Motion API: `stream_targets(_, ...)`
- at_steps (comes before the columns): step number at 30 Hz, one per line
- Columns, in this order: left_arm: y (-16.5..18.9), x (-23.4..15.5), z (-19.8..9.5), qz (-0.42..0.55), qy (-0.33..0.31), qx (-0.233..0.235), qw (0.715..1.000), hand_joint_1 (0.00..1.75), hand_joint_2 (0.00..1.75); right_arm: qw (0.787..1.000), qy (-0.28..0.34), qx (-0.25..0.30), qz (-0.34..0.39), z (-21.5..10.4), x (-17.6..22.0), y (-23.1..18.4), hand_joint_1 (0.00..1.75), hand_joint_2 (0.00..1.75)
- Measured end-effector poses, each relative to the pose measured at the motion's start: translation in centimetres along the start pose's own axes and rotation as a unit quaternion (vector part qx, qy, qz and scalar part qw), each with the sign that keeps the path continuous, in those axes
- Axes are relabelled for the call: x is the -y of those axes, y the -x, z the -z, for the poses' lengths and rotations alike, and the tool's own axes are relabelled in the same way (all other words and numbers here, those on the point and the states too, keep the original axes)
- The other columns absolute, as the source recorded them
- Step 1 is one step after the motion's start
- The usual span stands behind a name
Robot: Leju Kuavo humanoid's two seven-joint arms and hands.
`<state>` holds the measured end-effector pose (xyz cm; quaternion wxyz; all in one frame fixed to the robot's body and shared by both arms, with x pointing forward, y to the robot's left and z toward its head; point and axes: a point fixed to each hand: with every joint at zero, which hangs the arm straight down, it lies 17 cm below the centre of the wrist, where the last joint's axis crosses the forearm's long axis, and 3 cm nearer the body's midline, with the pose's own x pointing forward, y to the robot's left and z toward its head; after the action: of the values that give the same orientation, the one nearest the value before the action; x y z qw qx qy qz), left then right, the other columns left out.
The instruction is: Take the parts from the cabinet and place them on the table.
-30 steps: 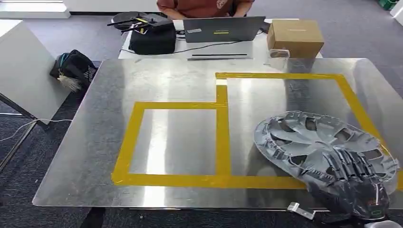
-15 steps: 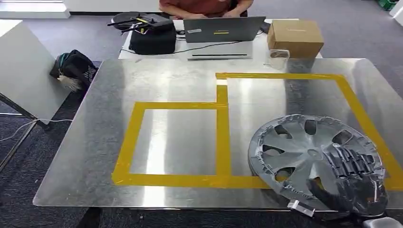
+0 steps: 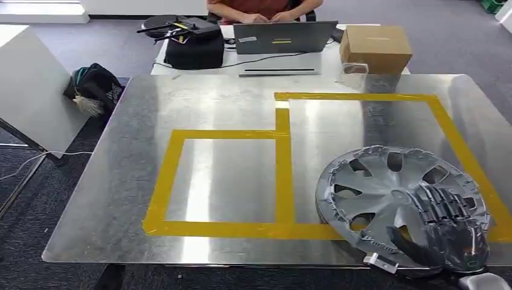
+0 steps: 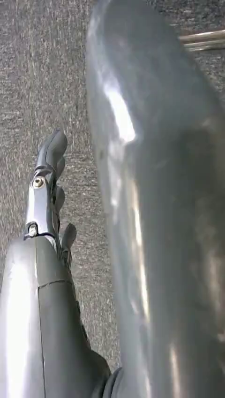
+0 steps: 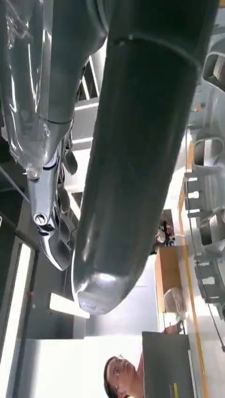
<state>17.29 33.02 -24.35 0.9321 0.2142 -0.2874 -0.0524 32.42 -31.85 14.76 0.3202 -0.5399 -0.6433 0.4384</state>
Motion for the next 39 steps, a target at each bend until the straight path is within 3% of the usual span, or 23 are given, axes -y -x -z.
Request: stream_targets(39,-0.7,0.5,-0.1,0.003,-0.001,0.007,1.000,0.00,0.00,1.000,-0.021,-0.007,-0.002,-0.1,-1.2,0.8,0.00,0.00)
